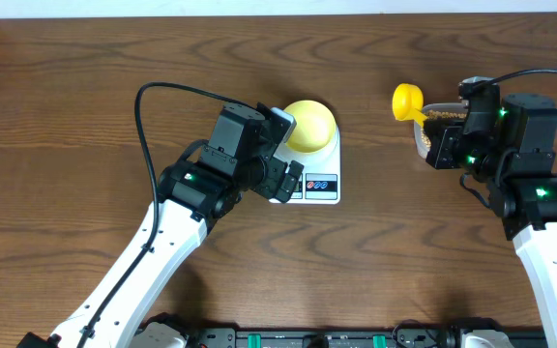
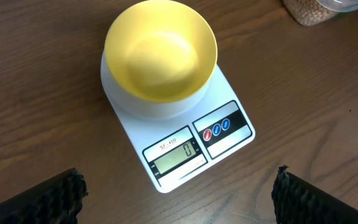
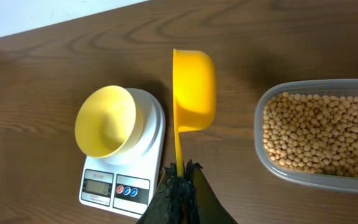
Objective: Scoop item into bowl and weigh 50g on scale
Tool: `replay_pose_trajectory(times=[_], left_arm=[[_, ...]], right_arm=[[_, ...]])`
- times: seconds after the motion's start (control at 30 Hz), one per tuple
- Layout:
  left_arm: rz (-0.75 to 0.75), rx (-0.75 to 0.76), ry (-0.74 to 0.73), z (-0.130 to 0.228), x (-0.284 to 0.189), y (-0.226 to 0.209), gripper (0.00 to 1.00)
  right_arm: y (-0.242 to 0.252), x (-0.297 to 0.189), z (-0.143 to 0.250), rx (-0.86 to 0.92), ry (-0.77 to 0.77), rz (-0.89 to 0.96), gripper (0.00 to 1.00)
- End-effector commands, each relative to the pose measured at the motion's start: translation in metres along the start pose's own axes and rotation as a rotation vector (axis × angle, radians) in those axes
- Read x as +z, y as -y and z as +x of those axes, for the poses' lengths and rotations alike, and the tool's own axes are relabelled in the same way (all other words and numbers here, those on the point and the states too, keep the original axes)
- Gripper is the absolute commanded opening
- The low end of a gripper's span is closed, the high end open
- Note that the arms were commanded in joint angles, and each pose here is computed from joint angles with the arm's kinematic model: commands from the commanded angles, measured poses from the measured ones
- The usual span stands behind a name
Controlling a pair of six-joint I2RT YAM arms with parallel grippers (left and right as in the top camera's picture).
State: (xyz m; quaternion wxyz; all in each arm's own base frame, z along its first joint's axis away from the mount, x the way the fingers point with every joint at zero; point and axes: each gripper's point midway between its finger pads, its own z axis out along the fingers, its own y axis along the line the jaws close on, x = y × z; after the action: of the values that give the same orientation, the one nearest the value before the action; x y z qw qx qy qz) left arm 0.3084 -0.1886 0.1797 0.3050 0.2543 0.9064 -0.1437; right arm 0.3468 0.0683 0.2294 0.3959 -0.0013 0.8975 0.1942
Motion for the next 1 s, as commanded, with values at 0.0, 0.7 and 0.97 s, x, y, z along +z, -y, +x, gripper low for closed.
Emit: replay_pose_trajectory(times=[0.0, 0.7, 0.97], left_arm=[[-0.016, 0.008, 0.010, -0.003, -0.002, -0.004, 0.98], [-0.016, 0.008, 0.009, -0.003, -0.002, -0.004, 0.98], [-0.016, 0.008, 0.009, -0.003, -0.002, -0.004, 0.98]], right_arm=[[0.001, -0.003, -0.009, 0.009, 0.025, 0.014, 0.01], [0.045, -0.013, -0.024, 0.075, 0.102, 0.205, 0.01], [0.111, -0.037, -0.019, 0.130, 0.104, 0.450, 0.01]])
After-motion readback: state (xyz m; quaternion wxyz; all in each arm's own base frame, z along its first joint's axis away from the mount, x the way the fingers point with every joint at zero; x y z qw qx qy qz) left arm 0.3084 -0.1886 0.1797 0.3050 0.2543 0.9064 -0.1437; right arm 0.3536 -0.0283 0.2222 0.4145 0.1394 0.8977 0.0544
